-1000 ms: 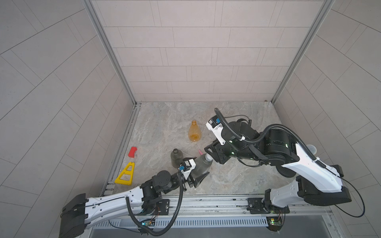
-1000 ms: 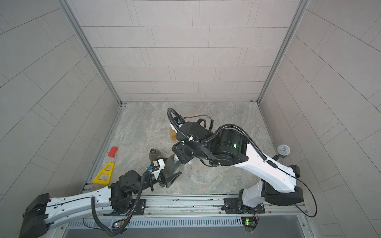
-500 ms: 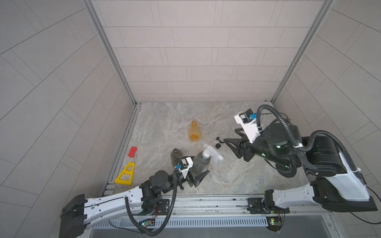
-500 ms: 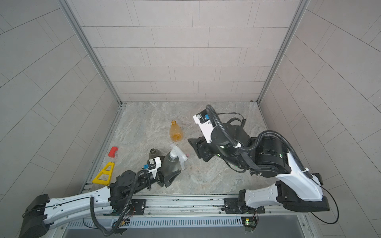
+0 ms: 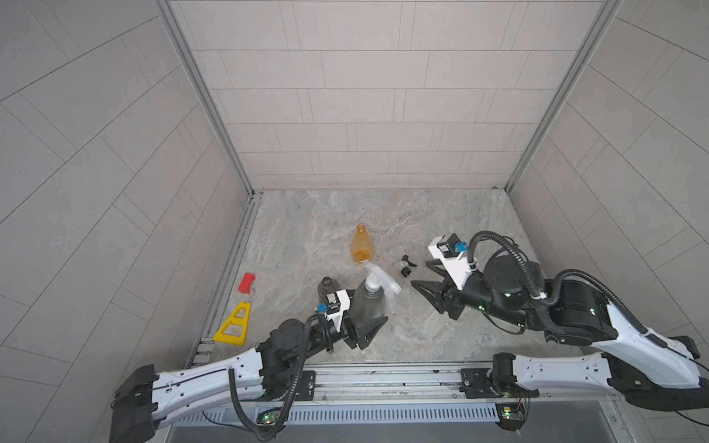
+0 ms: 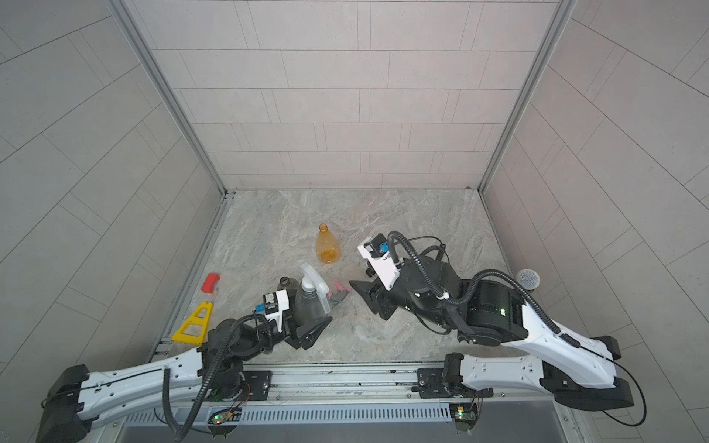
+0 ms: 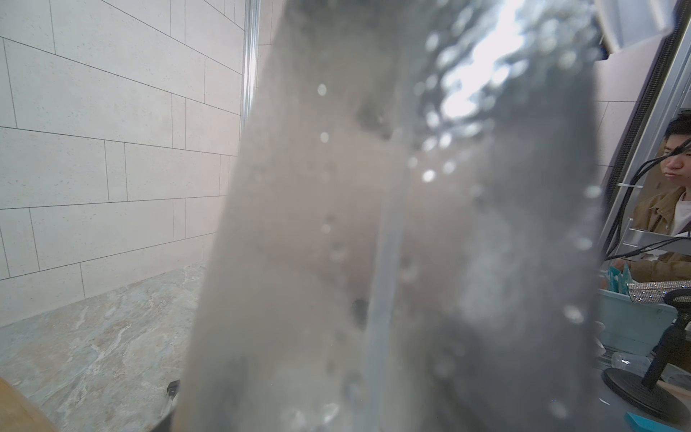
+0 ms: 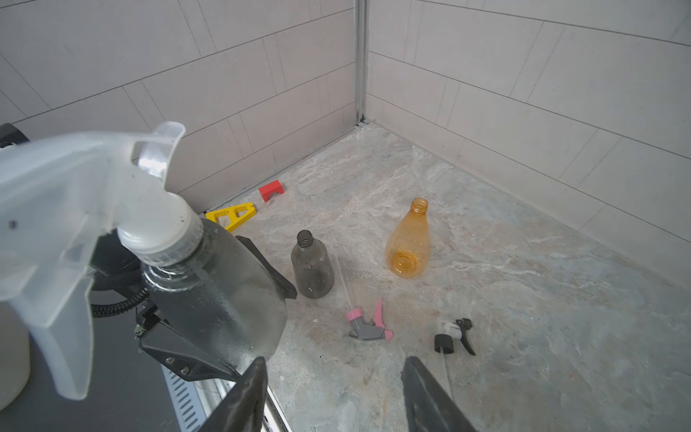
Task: Attach spray nozzles to spray bottles
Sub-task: Screw the spray nozzle on the spray bottle.
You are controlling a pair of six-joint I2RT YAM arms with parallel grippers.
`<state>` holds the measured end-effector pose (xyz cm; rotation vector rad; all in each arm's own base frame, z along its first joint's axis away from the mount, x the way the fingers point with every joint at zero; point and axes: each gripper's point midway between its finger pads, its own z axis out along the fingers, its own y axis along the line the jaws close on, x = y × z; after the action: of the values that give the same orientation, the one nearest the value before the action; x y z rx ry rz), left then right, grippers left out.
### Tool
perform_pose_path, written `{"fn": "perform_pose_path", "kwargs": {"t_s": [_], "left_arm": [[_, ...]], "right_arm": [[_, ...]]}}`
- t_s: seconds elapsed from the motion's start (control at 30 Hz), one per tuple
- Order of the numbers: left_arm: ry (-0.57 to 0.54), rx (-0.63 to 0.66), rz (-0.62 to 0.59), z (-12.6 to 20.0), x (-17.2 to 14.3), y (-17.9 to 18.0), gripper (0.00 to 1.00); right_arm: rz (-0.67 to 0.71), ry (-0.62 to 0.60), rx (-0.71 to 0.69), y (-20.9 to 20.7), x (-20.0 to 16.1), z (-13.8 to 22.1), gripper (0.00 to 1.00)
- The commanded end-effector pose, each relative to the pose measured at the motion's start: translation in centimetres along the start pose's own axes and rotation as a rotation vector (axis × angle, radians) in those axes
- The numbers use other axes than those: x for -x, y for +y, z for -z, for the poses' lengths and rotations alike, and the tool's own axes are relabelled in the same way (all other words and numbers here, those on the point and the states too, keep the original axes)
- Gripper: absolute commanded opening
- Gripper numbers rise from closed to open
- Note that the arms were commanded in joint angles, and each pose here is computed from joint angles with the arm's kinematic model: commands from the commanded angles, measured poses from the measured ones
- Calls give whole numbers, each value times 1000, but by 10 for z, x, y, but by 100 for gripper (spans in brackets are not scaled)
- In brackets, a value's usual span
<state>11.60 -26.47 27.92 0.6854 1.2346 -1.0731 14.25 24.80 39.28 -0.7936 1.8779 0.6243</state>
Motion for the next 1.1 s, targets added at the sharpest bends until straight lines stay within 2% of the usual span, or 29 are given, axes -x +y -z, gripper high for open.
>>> {"fn": "perform_pose_path", "kwargs": {"t_s": [0.0,0.6,0.8,0.87,0.97,1.07], "left_arm": [[-95,-28,16,-1,30,-7,0],[-78,5,13,-3,24,-1,0],[-74,13,10,-3,23,1,0],[-73,13,10,-4,23,1,0],[-76,12,12,-4,24,0,0],[-86,3,15,-3,27,-1,0]], "right_arm": [[10,-94,45,13,23,8,59],[125,-121,97,74,29,7,59],[235,-121,236,134,22,14,58],[235,-101,327,153,16,16,61],[216,-82,416,169,10,18,64],[197,-95,449,165,11,29,64]]}}
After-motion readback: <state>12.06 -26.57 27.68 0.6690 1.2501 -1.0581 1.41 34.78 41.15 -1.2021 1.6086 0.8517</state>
